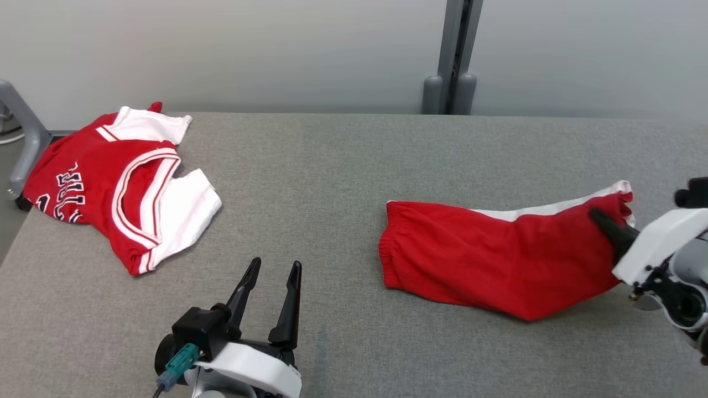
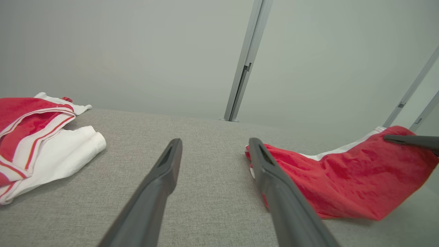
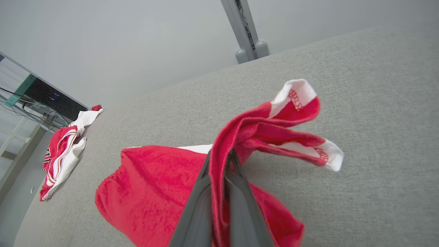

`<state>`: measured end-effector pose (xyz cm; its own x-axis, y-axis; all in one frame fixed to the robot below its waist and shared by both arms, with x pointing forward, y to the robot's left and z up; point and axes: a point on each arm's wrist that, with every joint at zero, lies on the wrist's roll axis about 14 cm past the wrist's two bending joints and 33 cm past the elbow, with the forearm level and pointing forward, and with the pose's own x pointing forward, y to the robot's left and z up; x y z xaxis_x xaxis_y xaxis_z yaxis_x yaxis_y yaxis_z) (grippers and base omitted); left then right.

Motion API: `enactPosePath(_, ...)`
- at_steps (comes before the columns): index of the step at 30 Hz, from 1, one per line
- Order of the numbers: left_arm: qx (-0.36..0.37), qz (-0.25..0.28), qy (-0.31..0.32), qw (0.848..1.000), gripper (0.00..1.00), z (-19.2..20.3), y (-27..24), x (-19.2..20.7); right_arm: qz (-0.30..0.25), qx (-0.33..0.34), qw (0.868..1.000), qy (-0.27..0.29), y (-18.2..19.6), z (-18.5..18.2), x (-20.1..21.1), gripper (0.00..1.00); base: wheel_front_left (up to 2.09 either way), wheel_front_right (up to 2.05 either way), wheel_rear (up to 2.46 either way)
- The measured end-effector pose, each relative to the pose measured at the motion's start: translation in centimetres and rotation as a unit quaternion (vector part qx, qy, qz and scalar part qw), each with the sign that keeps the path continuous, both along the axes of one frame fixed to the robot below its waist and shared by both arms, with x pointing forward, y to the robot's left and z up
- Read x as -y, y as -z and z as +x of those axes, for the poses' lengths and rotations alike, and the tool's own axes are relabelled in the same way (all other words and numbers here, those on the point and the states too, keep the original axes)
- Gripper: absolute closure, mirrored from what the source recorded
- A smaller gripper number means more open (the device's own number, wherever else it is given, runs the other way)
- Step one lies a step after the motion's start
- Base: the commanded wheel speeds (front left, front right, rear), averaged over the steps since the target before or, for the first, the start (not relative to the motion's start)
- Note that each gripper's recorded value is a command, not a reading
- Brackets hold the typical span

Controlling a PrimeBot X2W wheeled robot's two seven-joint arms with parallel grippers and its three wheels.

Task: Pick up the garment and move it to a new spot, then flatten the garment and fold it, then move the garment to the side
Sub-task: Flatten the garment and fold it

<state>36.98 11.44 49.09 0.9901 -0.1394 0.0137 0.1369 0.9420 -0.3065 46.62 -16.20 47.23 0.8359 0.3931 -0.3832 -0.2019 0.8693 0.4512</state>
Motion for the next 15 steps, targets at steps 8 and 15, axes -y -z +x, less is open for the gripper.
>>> enactPosePath(8, 0.000, -0.008, -0.015, 1.000, 0.00, -0.6, -0.1, -0.8, 0.009, 0.019, 0.996, -0.086, -1.7, 0.0, -7.0, 1.00, 0.00, 0.00, 0.00)
enactPosePath(15, -0.011, -0.011, -0.026, 1.000, 0.00, -1.0, 0.6, -1.6, 0.009, -0.017, 0.992, -0.124, -0.2, 0.1, -11.5, 1.00, 0.00, 0.00, 0.00)
